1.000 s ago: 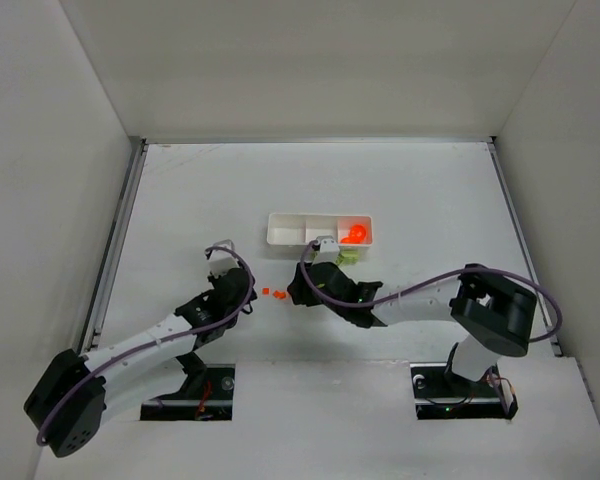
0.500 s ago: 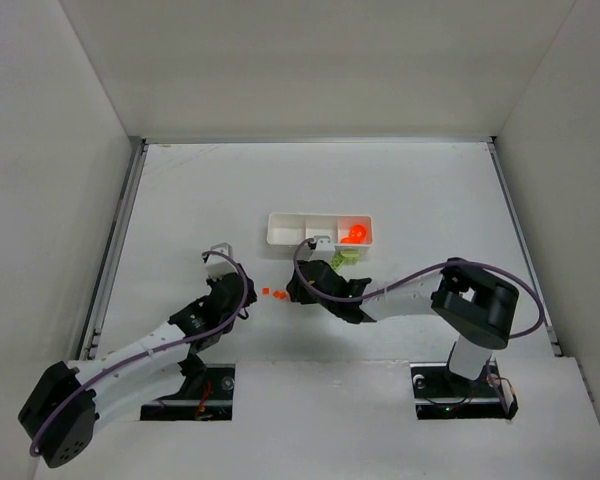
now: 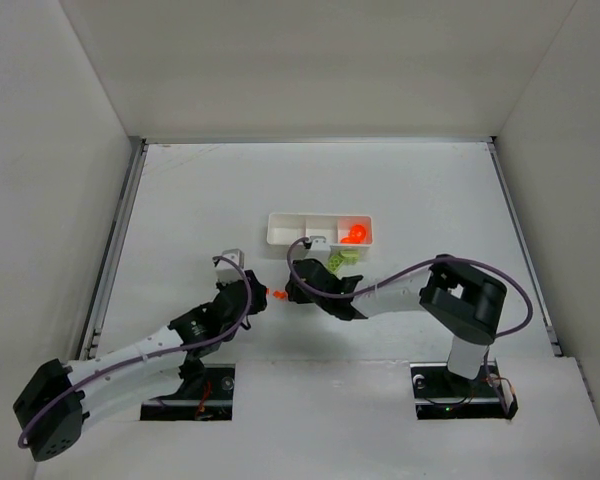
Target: Sort the legos into containers by color
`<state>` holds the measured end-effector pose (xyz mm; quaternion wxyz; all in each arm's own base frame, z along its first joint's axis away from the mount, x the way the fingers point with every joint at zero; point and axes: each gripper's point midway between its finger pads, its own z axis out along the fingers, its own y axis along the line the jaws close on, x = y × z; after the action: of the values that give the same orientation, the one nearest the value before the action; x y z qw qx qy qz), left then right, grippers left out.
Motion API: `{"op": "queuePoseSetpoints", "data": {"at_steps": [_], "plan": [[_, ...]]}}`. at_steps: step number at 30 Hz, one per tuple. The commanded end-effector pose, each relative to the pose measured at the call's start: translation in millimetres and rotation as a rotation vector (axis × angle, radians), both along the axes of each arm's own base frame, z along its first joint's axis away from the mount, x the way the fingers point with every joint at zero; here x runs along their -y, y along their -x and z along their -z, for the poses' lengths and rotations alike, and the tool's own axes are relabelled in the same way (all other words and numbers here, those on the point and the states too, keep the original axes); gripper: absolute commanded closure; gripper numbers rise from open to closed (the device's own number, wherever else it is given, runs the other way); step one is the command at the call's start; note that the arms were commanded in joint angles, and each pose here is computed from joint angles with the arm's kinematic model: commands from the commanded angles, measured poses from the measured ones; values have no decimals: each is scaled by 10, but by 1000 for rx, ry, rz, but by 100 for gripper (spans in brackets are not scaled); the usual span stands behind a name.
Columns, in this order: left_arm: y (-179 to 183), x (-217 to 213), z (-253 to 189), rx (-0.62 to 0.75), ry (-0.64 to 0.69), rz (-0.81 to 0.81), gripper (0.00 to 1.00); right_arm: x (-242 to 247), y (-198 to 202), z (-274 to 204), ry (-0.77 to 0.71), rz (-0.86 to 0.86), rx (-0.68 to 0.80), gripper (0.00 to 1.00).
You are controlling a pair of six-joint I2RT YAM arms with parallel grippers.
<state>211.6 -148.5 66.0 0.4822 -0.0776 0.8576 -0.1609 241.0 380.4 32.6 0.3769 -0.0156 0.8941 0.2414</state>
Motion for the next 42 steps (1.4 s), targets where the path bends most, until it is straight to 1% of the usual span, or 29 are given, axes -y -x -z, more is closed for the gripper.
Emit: {"op": "queuePoseSetpoints", "data": {"at_steps": [1, 4, 6, 10, 18, 21, 27, 28, 34, 36, 37, 39, 40, 42], "plan": [[72, 191, -142, 48, 38, 78, 69, -34, -135, -73, -1, 51, 12, 72], [139, 261, -165, 57, 35, 112, 67, -18, -150, -113, -5, 62, 21, 82], [163, 287, -170, 60, 29, 123, 66, -1, -141, -155, -14, 63, 25, 87], [171, 321, -185, 60, 25, 132, 64, 45, -123, -287, -36, 63, 40, 88], [182, 457, -133, 35, -14, 171, 59, 265, -206, -816, -131, 89, 115, 89], [176, 520, -111, 28, -31, 183, 58, 485, -365, -1020, -146, 127, 161, 89], [154, 613, -97, 25, -47, 192, 58, 1115, -715, -1338, -146, 240, 252, 88], [142, 643, -91, 27, -47, 197, 57, 1360, -869, -1362, -127, 290, 273, 87], [88, 659, -19, 18, -88, 189, 58, 1652, -1251, -1191, -49, 344, 273, 87], [74, 682, 1, 16, -107, 196, 58, 1710, -1382, -1169, -31, 362, 275, 85], [70, 688, 2, 16, -113, 196, 58, 1727, -1411, -1158, -27, 368, 273, 82], [61, 691, -10, 24, -117, 190, 59, 1734, -1440, -1155, -25, 370, 277, 73], [63, 689, -5, 27, -124, 189, 59, 1729, -1449, -1164, -26, 369, 282, 65], [61, 691, -14, 31, -125, 187, 60, 1724, -1436, -1152, -23, 363, 285, 58]]}}
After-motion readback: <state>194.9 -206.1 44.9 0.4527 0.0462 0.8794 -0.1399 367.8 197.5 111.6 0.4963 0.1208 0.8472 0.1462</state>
